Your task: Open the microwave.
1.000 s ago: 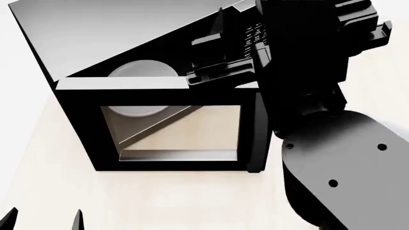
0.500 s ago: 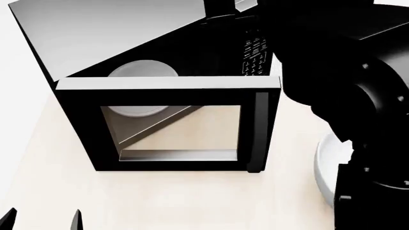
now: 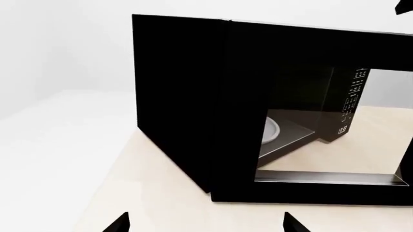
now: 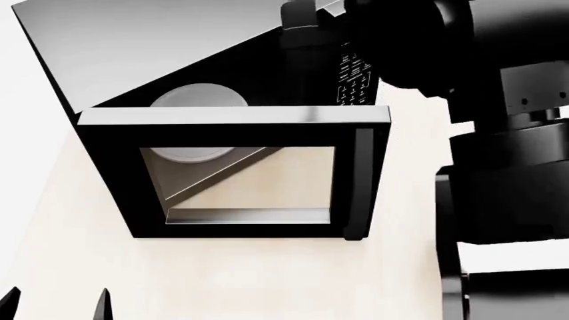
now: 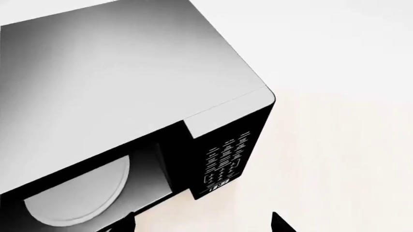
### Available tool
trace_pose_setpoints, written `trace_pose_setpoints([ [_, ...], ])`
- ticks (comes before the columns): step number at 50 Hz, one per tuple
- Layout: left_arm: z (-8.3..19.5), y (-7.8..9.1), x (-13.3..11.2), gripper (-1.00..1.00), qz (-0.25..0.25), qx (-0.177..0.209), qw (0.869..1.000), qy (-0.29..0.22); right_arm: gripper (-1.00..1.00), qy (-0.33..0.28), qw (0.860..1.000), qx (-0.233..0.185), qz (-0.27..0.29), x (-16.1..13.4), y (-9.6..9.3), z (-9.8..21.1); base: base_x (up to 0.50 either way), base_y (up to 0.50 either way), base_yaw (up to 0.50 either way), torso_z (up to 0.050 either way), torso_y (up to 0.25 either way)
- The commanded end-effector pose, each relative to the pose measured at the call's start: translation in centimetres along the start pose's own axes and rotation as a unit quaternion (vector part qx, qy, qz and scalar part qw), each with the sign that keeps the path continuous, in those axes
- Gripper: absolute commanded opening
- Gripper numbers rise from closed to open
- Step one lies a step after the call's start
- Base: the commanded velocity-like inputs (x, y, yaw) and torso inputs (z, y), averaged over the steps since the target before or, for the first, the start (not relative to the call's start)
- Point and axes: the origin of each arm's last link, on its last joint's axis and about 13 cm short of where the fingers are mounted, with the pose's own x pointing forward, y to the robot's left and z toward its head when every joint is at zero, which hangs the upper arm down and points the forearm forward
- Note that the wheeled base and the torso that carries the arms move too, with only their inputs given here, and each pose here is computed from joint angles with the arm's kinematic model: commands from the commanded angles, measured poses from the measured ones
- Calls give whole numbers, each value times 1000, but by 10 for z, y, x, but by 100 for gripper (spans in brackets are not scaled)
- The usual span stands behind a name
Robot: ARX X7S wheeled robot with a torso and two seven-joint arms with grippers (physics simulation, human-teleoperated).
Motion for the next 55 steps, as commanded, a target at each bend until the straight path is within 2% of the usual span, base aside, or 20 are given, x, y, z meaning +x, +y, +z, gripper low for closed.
trace_pose_setpoints([
  [1,0,-1,0,100,-2,-1,1000,1,100,32,999,9,-1,15,-1,-1,0,0,0,0,0],
  [17,-1,-1,0,100,-3,-1,1000,4,100,61,998,12,-5,27,-5,-9,0,0,0,0,0],
  [55,0,-2,-3,100,-6,0,1000,0,100,115,993,3,8,15,-13,-36,0,0,0,0,0],
])
